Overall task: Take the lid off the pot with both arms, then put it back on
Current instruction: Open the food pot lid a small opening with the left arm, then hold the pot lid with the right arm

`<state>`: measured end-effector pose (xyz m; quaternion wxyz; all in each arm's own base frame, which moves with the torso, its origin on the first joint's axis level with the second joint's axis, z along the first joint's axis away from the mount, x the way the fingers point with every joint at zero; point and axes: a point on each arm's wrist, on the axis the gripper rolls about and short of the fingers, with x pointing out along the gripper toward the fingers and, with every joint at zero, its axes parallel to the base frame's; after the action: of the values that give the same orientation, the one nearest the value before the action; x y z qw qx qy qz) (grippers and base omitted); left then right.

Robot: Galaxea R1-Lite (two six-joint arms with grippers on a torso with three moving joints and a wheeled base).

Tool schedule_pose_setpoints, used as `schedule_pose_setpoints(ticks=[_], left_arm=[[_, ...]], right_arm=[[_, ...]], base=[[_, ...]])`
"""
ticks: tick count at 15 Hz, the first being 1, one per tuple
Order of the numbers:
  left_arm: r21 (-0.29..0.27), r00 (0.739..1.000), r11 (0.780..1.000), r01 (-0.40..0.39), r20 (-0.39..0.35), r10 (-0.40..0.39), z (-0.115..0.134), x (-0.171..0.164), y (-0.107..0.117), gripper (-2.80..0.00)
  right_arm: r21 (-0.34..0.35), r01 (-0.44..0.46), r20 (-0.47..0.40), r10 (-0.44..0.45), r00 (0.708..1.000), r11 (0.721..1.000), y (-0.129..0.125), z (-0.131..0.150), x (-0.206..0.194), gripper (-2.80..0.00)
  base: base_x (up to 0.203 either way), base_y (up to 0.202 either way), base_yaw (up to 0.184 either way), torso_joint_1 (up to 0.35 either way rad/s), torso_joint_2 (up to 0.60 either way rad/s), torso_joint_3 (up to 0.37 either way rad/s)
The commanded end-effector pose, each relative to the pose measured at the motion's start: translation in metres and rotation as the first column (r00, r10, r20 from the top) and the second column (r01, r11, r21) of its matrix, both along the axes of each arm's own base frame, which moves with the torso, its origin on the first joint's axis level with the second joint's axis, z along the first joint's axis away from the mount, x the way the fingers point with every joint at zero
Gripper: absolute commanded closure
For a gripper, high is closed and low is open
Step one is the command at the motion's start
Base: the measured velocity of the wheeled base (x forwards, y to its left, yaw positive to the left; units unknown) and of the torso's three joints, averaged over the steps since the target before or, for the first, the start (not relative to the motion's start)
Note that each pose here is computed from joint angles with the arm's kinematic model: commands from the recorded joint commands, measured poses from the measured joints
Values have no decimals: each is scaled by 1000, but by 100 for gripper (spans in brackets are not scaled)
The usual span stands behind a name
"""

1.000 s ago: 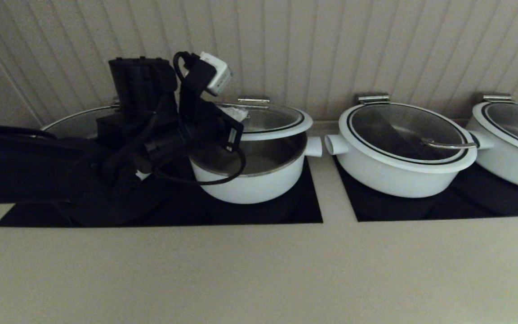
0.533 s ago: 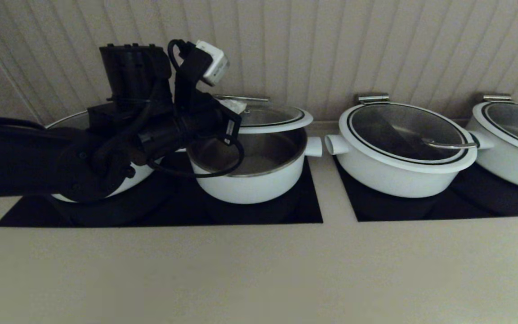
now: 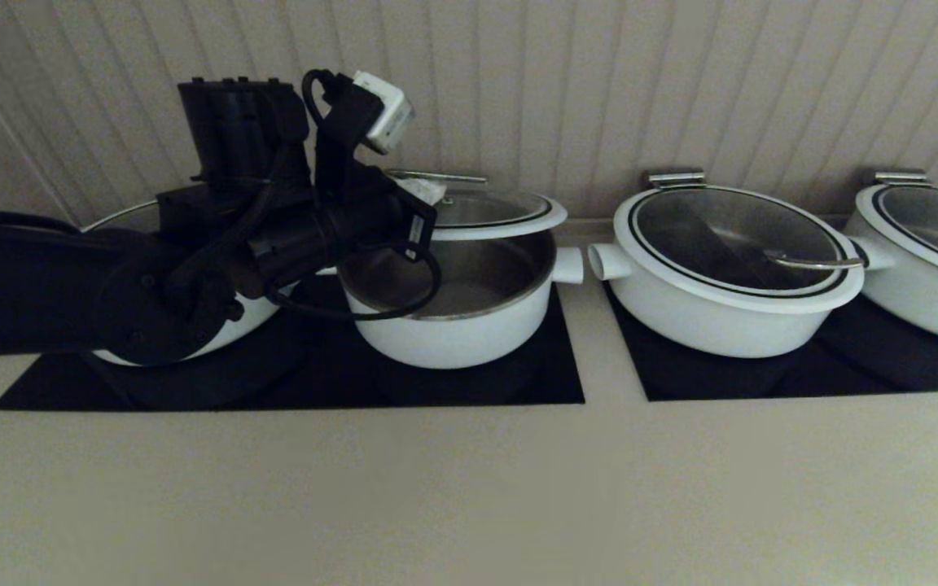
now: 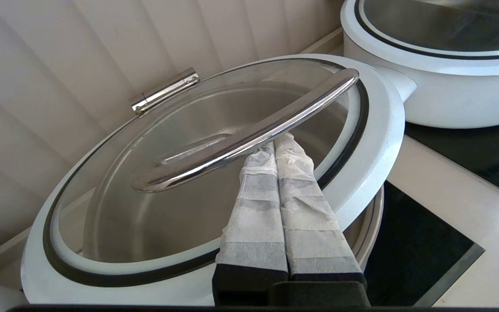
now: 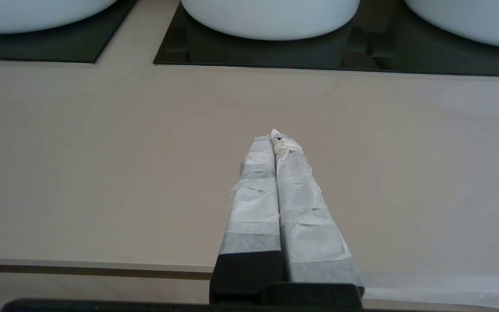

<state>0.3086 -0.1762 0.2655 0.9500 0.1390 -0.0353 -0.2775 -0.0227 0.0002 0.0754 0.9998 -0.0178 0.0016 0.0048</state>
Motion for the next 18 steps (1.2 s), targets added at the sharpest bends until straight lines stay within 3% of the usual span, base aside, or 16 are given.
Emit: schedule_pose_setpoints(ticks=[1,4,7,13,15,18], left_arm=[[3,1000,1000,1,-1,-1,-2,1,0,0],[2,1000,1000,1,-5,-1,-3,2,-1,0],[-2,1000,1000,-6,-11,6,-6,5,0,0],[-5,1000,1000,-6,-16,6,-8,6,0,0],[-16,1000,1000,-10,-21,10,-7,6,1,0],[-17,1000,1000,-14,-25,13,-8,7,2,0]], right_arm=[[-7,-13,-4,13,1000,1000,0,-1,0,0],[-28,-22,-13,22,1000,999,0,0,0,0],[-23,-82,-76,80,994,996,2,24,8,0],[3,-219,-233,214,949,976,6,73,71,0],[19,-358,-243,352,904,934,10,78,100,0],[55,-560,-250,555,794,826,16,75,136,0]], base=[[0,0,0,0,0,0],[0,0,0,0,0,0],[0,0,0,0,0,0],[0,0,0,0,0,0],[0,0,0,0,0,0],[0,0,0,0,0,0]])
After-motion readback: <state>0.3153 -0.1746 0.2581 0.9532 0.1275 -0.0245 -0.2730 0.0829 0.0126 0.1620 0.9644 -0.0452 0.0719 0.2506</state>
